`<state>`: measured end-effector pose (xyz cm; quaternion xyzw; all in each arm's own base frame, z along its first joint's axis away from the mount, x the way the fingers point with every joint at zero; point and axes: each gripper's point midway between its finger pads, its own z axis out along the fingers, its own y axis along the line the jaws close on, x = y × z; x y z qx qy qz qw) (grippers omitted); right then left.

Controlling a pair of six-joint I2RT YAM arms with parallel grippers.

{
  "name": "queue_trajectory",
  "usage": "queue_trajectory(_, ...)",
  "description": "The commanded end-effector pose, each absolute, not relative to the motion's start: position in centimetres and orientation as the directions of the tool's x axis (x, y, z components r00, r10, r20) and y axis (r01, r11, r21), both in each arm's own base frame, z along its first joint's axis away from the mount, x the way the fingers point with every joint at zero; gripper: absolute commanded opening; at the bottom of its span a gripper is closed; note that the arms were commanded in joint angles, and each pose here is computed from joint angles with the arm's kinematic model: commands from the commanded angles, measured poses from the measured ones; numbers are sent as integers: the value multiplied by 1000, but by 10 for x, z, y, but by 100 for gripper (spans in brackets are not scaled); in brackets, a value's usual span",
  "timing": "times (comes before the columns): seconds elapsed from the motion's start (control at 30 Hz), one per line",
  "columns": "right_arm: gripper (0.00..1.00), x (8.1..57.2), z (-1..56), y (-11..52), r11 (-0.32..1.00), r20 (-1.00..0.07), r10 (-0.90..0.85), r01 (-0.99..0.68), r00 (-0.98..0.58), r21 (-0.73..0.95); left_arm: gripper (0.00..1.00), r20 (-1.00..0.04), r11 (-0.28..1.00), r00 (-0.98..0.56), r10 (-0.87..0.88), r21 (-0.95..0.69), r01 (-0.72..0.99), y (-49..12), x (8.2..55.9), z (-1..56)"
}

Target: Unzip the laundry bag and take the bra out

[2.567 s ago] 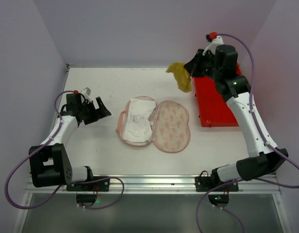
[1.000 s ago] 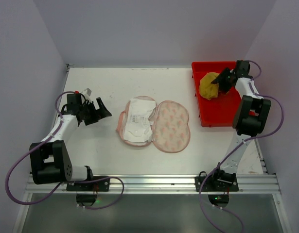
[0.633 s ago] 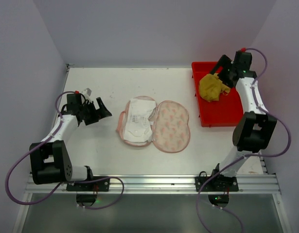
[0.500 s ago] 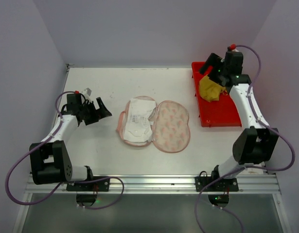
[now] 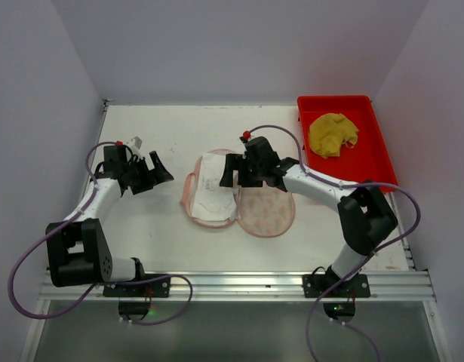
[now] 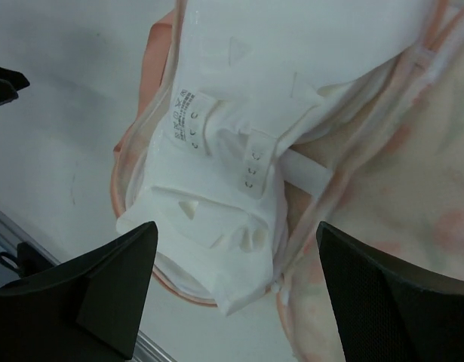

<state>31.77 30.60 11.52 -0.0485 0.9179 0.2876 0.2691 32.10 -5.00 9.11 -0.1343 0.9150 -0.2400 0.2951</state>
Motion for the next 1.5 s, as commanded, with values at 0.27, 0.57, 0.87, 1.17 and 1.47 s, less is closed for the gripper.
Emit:
queue_trajectory(0.27, 83, 324, 79, 356, 750, -545, -7, -364, -839, 552, 98, -530, 847, -760, -377, -529, -51, -50, 326, 105)
queue_trajectory(0.57, 55, 310, 72, 366, 700, -540, -78, -431, -838, 569, 98, -528, 847, -759, -380, -529, -55, -49, 326, 104)
queue_trajectory(0.87, 5, 316, 56, 366, 723, -531, -96, -425, -842, 545, 98, -531, 850, -759, -377, -525, -54, -49, 326, 104)
queue_trajectory(1.17, 0, 315, 174, 362, 658, -684, -67, -548, -726, 517, 98, -532, 849, -759, -376, -525, -53, -49, 326, 105)
queue_trajectory(1.47, 0, 365, 306, 272, 745, -807, 133, -479, -576, 465, 98, -535, 853, -756, -376, -520, -56, -48, 325, 106)
